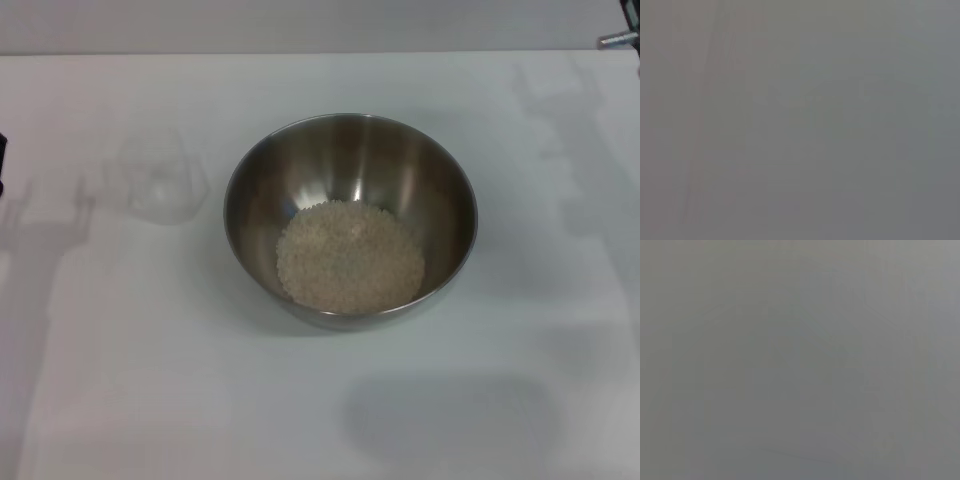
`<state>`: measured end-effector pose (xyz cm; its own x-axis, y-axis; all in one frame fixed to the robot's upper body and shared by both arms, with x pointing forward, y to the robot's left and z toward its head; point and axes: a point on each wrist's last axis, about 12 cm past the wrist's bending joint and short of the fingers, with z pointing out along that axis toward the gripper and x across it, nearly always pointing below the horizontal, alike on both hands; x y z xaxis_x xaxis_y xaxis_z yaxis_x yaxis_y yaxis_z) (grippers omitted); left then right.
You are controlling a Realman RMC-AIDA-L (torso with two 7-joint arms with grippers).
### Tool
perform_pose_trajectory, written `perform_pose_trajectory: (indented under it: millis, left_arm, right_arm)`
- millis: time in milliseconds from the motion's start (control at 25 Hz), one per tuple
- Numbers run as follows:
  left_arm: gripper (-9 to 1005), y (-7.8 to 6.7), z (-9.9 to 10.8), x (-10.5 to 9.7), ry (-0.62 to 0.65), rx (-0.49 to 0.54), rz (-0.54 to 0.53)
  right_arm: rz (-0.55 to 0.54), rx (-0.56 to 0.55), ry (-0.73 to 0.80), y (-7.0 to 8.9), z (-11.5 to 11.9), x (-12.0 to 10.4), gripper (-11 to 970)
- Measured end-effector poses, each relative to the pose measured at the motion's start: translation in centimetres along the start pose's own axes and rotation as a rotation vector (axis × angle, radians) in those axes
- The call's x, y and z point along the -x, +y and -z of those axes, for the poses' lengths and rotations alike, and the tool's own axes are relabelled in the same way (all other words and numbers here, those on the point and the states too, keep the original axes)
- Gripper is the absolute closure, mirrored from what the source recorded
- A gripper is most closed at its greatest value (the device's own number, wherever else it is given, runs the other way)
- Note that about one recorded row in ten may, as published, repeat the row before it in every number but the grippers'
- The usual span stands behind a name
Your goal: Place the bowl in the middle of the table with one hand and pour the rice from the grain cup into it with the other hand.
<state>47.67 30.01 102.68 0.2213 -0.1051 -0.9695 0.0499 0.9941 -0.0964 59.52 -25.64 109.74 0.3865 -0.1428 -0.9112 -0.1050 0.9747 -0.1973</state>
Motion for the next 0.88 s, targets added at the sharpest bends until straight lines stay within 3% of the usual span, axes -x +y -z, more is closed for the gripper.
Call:
perform_pose_trajectory:
  millis: [440,880]
  left_arm:
    - [126,-0.1,-2.5,0.5,-0.034,-0.004,-0.026]
    - [130,-0.5,-3.4,0.8,-0.053,-0.006,-0.023]
  right_arm:
    - [-0.041,-0.143,0.045,-1.9,2.0,-0.9,211]
    - [-0.14,-0.225,0.06,-3.0,3.5,-1.4,209]
